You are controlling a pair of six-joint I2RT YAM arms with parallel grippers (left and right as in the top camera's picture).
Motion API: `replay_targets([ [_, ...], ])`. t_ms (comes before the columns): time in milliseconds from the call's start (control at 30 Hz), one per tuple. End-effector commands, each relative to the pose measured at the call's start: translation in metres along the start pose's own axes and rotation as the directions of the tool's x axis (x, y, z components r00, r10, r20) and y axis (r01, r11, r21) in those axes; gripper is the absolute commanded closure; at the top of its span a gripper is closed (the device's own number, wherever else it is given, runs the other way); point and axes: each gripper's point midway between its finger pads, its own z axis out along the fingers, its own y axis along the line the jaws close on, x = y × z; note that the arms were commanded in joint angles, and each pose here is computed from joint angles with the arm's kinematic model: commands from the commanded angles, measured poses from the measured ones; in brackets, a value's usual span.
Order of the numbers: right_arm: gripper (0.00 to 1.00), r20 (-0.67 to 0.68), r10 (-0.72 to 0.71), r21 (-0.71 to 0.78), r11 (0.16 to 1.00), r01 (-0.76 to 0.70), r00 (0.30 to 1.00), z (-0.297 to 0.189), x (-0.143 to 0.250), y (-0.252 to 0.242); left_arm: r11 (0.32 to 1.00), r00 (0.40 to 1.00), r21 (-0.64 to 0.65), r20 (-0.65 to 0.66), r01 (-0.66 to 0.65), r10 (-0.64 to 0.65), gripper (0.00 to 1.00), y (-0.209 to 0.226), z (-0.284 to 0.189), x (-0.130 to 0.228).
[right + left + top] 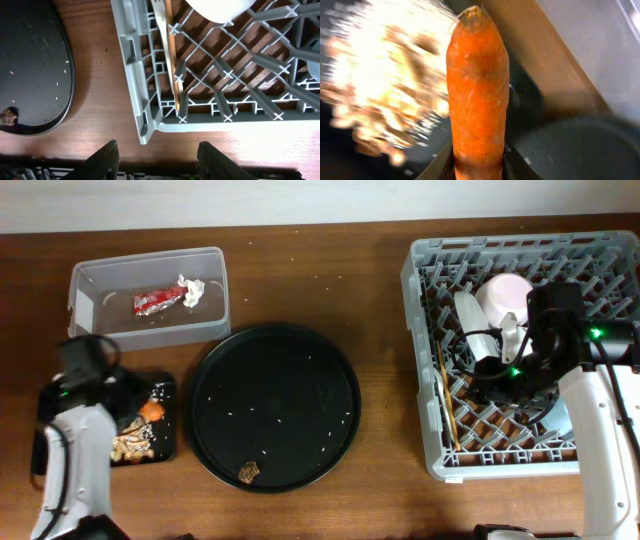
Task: Sort waste into correct bins and load items into the dishwasher rack
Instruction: 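Grasp the carrot on the round tray with the left gripper, then drop the carrot onto the small black tray with the left gripper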
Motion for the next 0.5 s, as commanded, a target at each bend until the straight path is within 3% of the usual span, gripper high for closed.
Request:
replay_targets([
  [0,0.46,-0.005,-0.009,0.008,1.000,0.009,1.000,0.001,0.002,0.000,0.987,0.990,-0.080,0.022,0.138,-0.137,0.87,0.050,0.012,-0.030],
  [100,0.46,-0.004,-0.009,0.009,1.000,0.009,1.000,0.001,0.002,0.000,0.964,0.974,-0.154,-0.043,0.216,-0.225,0.87,0.080,0.038,-0.025],
  [167,0.46,-0.004,-0.009,0.008,1.000,0.009,1.000,0.001,0.002,0.000,0.960,0.970,-0.174,-0.066,0.219,-0.234,0.68,0.084,0.046,-0.021],
  [233,0.46,-0.004,-0.009,0.009,1.000,0.009,1.000,0.001,0.002,0.000,0.963,0.969,-0.153,-0.079,0.221,-0.235,0.35,0.080,0.046,-0.019],
  [267,0.46,-0.004,-0.008,0.009,1.000,0.008,1.000,0.001,0.002,0.000,0.967,0.967,-0.118,-0.097,0.225,-0.237,0.26,0.073,0.045,-0.019],
  [367,0.46,-0.003,-0.007,0.008,1.000,0.007,1.000,0.001,0.001,-0.001,0.985,0.976,-0.017,-0.131,0.172,-0.173,0.21,0.044,0.016,-0.023],
  [433,0.46,0.000,-0.007,0.009,1.000,0.007,1.000,0.001,0.000,-0.001,0.989,0.990,0.146,-0.138,0.026,-0.006,0.20,-0.005,-0.013,-0.007],
  [467,0.46,0.011,-0.009,0.008,1.000,0.009,1.000,0.000,-0.002,0.000,0.970,0.976,0.235,-0.192,-0.055,0.102,0.20,-0.033,-0.027,0.021],
])
